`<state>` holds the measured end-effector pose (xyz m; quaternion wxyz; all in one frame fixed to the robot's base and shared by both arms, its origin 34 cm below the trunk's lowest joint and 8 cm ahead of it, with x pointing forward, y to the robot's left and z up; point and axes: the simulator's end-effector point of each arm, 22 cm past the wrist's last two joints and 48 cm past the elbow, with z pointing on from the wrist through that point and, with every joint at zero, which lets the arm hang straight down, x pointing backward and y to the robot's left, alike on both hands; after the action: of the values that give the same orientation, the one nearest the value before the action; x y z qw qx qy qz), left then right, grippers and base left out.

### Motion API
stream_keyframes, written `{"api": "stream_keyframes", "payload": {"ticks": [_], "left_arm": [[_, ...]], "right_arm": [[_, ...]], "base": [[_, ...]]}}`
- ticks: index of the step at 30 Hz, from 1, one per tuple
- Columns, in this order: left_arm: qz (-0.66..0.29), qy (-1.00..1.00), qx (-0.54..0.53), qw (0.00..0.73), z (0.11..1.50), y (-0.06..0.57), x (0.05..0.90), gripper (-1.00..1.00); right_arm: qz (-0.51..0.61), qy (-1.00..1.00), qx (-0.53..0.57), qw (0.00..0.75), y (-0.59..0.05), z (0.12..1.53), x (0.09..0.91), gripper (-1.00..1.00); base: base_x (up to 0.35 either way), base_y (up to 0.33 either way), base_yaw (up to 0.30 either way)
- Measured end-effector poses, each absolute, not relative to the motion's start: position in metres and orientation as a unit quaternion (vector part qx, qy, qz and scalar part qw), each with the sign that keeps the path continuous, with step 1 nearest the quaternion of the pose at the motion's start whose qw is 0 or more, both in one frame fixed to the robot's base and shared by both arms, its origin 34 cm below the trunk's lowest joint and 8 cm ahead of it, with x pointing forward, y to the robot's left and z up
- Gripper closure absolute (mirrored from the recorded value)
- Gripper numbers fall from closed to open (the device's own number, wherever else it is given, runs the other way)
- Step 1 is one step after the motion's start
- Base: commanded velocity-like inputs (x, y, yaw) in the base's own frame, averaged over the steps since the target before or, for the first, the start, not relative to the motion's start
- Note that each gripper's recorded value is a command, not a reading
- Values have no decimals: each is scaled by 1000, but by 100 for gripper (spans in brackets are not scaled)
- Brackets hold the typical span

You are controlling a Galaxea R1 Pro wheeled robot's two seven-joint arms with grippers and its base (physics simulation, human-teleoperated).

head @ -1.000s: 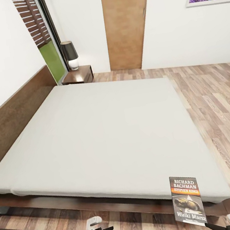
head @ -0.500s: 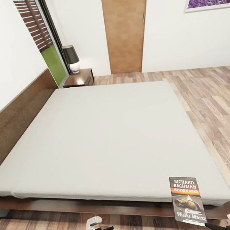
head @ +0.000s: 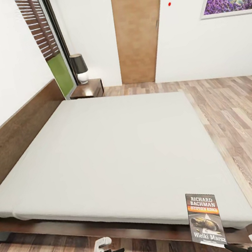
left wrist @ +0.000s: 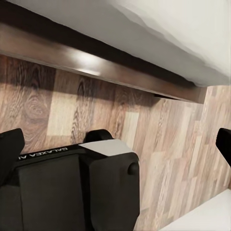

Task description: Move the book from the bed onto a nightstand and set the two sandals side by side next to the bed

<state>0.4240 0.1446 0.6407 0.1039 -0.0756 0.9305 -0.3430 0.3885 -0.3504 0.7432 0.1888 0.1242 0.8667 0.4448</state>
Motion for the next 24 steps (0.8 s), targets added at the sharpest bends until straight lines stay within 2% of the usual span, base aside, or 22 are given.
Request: {"api": "stream_keyframes", "payload": {"ticks": [24], "left_arm": [[-345, 928, -69, 122, 653, 145, 438, -100]], "right_arm": [[447, 863, 116, 205, -350, 754, 398, 100]], "base": [[0, 0, 0]]}}
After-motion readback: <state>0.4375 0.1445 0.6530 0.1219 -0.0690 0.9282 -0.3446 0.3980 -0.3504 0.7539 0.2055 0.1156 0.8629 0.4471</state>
